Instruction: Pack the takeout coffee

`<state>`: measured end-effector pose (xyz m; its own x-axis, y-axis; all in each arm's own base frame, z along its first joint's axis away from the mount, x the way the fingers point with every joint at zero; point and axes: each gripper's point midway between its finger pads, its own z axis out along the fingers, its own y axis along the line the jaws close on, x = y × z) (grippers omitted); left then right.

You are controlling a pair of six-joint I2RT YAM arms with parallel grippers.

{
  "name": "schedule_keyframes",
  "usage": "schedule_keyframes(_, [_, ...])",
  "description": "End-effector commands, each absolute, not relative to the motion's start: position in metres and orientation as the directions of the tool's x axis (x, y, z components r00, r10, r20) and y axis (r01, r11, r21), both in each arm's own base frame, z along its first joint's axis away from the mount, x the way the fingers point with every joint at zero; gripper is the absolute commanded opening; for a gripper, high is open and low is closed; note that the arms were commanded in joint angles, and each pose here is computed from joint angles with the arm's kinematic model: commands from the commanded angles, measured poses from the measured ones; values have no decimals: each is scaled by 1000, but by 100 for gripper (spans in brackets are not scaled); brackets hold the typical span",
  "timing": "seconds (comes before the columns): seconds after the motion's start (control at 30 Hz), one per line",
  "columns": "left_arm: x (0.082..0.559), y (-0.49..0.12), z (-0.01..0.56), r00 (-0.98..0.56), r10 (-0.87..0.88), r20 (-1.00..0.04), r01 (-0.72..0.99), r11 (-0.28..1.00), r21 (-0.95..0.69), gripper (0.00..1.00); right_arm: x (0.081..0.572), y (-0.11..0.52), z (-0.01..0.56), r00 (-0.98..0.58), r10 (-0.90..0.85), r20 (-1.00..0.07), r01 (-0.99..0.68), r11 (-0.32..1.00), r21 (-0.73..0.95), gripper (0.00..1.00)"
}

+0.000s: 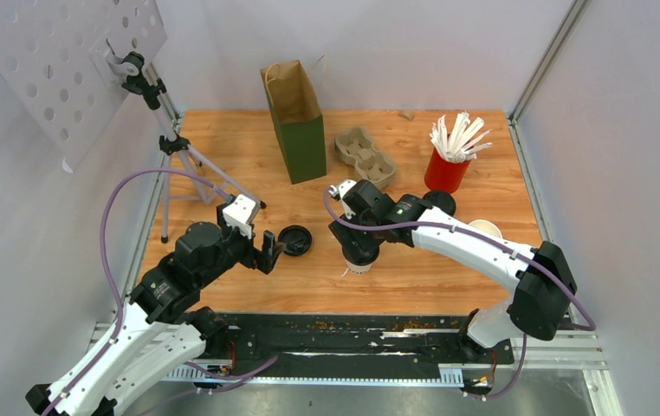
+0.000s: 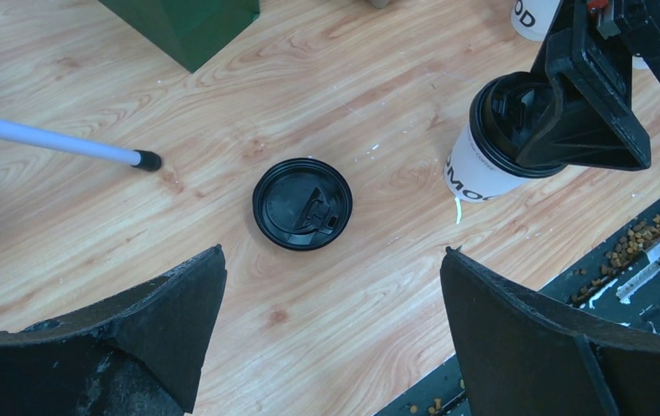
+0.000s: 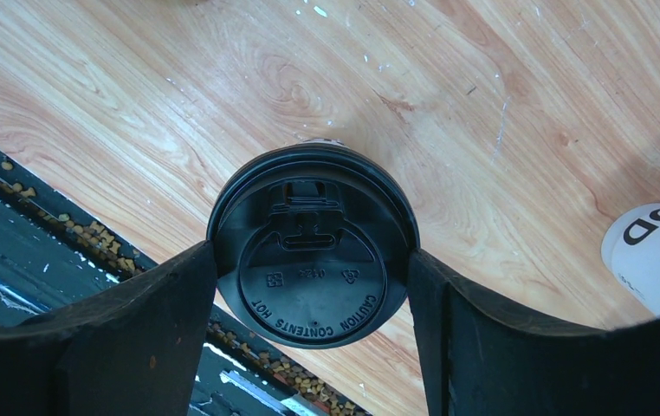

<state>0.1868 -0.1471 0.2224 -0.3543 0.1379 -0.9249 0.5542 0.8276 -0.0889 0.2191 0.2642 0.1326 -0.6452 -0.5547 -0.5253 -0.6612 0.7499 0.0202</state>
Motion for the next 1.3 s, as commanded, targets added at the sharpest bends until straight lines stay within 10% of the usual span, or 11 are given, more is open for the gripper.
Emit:
schedule_keyframes(0.0, [191,-148,233,-312,132,-941,559,826,-70,100,228,253,149,-651,-529,-544,-627,779,-6,70])
schedule_keyframes(1.27, [192,-146,230,-321,144,-936,551,832,-61,100,370,153,153,-732,-389,-559,-416,905,-86,84])
